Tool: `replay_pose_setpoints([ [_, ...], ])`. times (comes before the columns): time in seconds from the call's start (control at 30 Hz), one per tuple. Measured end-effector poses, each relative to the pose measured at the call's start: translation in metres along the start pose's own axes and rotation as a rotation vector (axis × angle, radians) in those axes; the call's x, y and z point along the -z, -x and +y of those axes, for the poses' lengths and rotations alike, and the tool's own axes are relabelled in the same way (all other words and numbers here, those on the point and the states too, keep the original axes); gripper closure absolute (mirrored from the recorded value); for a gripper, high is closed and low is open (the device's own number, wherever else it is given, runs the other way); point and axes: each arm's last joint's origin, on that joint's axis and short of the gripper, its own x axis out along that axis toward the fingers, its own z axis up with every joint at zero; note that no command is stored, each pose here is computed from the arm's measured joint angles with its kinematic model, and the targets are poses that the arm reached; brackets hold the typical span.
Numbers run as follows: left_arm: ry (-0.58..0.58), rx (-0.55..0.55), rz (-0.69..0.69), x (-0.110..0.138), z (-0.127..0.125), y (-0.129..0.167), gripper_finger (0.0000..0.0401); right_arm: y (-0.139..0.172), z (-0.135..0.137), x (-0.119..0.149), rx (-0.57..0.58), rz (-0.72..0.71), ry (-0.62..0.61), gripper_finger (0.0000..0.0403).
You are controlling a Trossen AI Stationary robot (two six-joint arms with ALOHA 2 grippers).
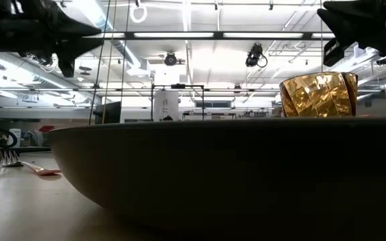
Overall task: Pick and place plate/cup/fork/spoon on tray
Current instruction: Put the brown cup on the black tray
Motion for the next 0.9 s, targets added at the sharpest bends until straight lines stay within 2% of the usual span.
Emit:
replay_pose_setpoints([
  [0.17, -0.01, 0.023, 0.039, 0.007, -0.002, -0.012, 0.028, 0.0, 0.002, -0.001, -0.07, 0.007, -0.004, 0.0339],
  [0.3, -0.006, 0.071, 0.054, 0.01, -0.004, -0.019, 0.028, 0.0, 0.002, -0.001, -0.067, 0.002, -0.02, 0.0339],
  [0.53, 0.056, 0.055, 0.134, 0.016, -0.006, -0.031, 0.028, -0.001, 0.002, -0.002, -0.066, -0.006, -0.026, 0.0339],
  [0.9, 0.019, 0.091, 0.264, 0.017, -0.036, -0.075, 0.028, -0.005, 0.0, 0.005, -0.049, 0.048, -0.053, 0.0339],
])
